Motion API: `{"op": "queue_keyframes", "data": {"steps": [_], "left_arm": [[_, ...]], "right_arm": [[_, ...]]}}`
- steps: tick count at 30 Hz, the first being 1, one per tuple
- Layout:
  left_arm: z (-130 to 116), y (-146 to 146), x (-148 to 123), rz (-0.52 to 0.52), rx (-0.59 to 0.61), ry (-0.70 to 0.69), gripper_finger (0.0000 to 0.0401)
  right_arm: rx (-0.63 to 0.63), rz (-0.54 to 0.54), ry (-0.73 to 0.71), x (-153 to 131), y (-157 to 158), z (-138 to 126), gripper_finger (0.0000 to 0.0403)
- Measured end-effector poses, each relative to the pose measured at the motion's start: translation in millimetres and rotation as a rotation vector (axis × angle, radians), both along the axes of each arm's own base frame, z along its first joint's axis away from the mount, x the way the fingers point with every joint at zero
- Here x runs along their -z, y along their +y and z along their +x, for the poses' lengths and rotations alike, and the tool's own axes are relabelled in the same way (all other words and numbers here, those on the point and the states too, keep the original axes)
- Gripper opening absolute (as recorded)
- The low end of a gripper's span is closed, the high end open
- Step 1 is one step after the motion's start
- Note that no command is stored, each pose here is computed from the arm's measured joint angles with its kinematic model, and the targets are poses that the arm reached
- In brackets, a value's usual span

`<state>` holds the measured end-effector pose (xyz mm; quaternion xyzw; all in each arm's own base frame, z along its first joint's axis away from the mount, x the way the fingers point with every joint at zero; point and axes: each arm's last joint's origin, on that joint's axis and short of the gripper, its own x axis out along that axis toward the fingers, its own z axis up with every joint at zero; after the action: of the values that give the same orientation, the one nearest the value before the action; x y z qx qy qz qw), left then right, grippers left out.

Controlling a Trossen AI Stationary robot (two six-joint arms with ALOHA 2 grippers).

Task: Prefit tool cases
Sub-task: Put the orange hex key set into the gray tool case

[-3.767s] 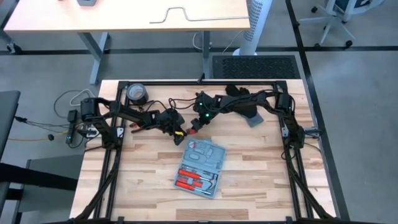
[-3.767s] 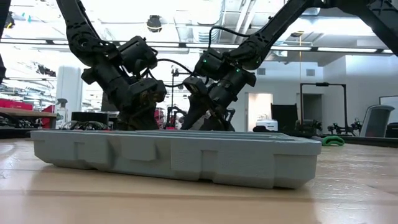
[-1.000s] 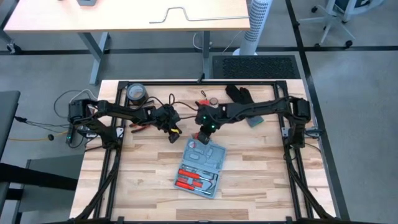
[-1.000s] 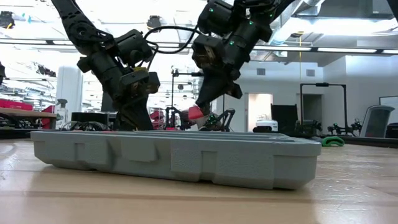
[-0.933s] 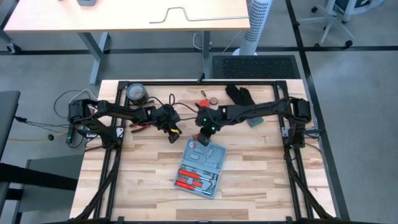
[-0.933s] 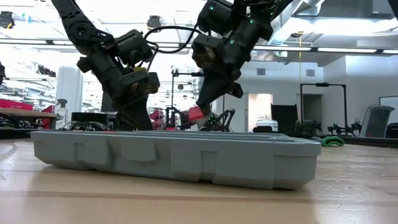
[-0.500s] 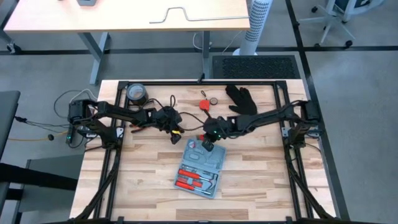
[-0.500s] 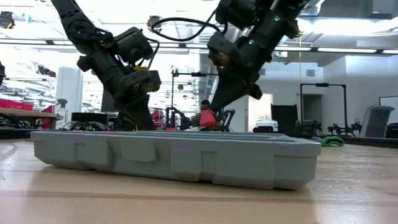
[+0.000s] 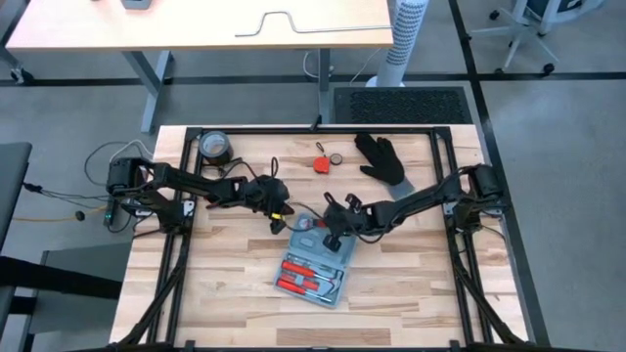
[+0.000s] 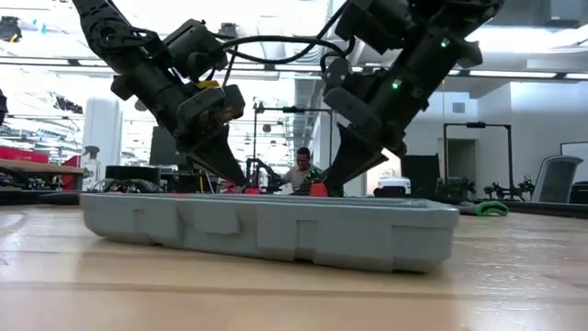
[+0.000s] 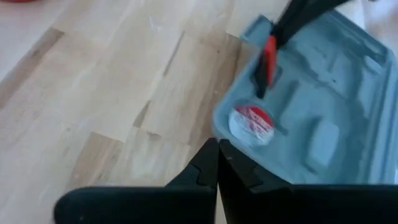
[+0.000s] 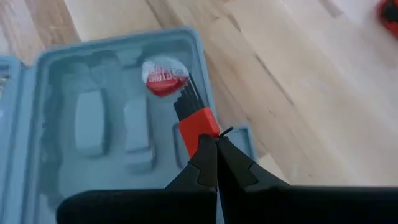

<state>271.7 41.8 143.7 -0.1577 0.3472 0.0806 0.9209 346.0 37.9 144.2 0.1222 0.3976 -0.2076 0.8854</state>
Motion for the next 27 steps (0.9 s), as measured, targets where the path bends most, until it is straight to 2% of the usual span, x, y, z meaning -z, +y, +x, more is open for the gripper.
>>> {"op": "queue_keyframes", "data": {"steps": [8, 12, 18, 22, 27], "left_arm": [[1, -2, 0, 0.003, 0.005, -0.004, 0.0], [1, -2, -1, 0.005, 0.005, -0.015, 0.0], [10, -3, -11, -0.021, 0.067, -0.154, 0.0], [25, -9, -12, -0.043, 0.15, -0.166, 0.0], [60, -22, -2, -0.064, 0.245, -0.123, 0.0]], "right_arm": [[-0.064, -0.007, -0.015, 6, 21, 2, 0.0], [-0.106, 0.001, -0.025, 6, 30, 2, 0.0013], [-0.146, 0.022, -0.024, 7, 38, 0, 0.0025], [-0.156, 0.029, -0.023, 7, 39, 0, 0.0026], [-0.16, 0.034, -0.025, 7, 40, 0, 0.0027]]}}
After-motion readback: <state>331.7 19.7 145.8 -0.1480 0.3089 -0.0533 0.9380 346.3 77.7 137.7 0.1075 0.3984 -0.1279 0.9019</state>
